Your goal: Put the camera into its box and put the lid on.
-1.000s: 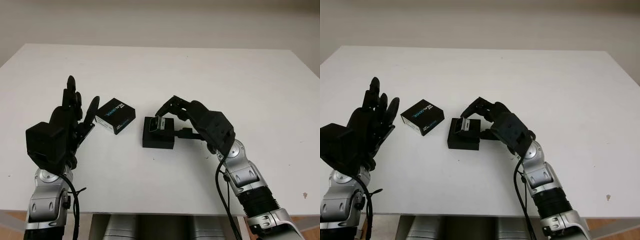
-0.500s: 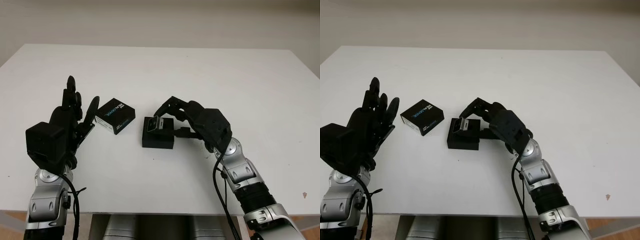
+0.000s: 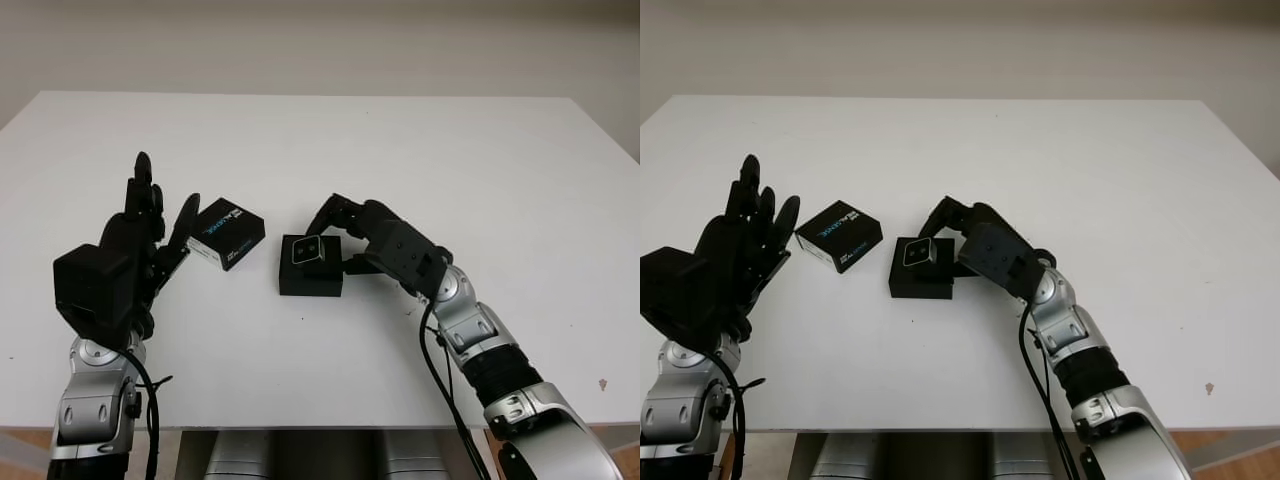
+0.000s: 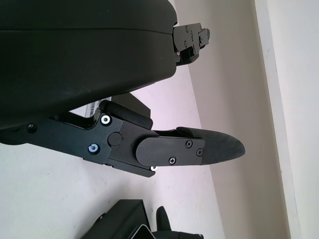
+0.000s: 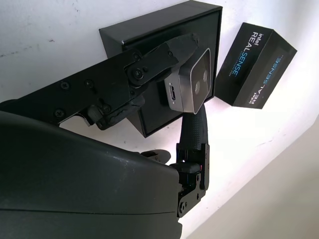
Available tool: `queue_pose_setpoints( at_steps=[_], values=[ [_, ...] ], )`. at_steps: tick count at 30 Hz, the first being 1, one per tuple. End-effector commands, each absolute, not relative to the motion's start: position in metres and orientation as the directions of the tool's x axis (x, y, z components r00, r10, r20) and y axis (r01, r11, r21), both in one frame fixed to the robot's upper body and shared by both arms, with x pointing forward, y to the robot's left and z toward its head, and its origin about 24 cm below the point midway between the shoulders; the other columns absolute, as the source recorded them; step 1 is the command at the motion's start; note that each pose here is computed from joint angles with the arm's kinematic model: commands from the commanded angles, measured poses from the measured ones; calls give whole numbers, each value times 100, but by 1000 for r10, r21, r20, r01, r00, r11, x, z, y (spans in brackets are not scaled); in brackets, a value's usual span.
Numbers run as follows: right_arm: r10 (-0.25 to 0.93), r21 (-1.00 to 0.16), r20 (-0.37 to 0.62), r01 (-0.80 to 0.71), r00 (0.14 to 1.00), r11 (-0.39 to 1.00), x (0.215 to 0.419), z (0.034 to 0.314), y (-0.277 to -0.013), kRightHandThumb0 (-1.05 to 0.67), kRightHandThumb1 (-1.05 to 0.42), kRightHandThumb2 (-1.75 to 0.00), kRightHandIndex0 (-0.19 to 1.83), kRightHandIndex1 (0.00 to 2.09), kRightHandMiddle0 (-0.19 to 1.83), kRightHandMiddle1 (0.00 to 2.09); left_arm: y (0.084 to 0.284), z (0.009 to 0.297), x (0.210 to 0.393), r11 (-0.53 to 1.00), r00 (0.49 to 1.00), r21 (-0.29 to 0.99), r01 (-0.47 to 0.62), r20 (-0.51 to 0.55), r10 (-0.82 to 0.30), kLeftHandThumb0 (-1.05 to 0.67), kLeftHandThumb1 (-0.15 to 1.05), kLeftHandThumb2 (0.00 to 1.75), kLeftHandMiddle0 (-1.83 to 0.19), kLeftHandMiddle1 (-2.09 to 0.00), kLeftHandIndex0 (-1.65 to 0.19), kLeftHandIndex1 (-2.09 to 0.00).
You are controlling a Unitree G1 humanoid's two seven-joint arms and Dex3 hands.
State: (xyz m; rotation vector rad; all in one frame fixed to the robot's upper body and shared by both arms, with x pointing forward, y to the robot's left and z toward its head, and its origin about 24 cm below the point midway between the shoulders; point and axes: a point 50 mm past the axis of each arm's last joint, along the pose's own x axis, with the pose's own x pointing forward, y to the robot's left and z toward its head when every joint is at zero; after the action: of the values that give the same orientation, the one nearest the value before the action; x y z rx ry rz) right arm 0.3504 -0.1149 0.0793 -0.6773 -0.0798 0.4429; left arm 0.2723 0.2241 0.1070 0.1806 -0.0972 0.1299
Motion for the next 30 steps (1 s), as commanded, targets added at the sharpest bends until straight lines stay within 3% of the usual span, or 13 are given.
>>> queue_pose_setpoints(
  at_steps=[1,12,18,21,26,30],
  values=[
    [431,-651,-95,-384,897,655,349,73,-113,-39,-91,-5,37,4,38,163,223,111,271,975,986,176,-134,122,114,-70,105,38,14,-5,17,-5],
    [472,-739,-62,-358,879,570,341,73,-107,-41,-90,-5,39,5,45,161,222,110,271,972,985,189,-137,125,115,-70,105,39,15,-5,16,-5],
    [521,-809,-89,-367,849,460,334,73,-102,-47,-93,-6,35,3,36,150,223,110,270,972,985,187,-145,123,123,-70,105,38,14,-6,17,-5],
    [541,-847,-99,-356,835,395,330,76,-102,-53,-95,-6,25,1,16,110,223,110,269,972,985,183,-145,124,123,-70,105,38,14,-6,16,-5],
    [555,-894,-41,-278,831,351,324,83,-105,-57,-96,-5,8,2,15,47,223,110,268,973,985,183,-141,120,121,-70,105,38,14,-5,17,-5],
    [582,-921,88,-157,808,358,318,89,-110,-56,-95,-5,5,2,13,36,224,111,268,970,985,195,-145,119,124,-71,105,38,14,-6,17,-5]
  ],
)
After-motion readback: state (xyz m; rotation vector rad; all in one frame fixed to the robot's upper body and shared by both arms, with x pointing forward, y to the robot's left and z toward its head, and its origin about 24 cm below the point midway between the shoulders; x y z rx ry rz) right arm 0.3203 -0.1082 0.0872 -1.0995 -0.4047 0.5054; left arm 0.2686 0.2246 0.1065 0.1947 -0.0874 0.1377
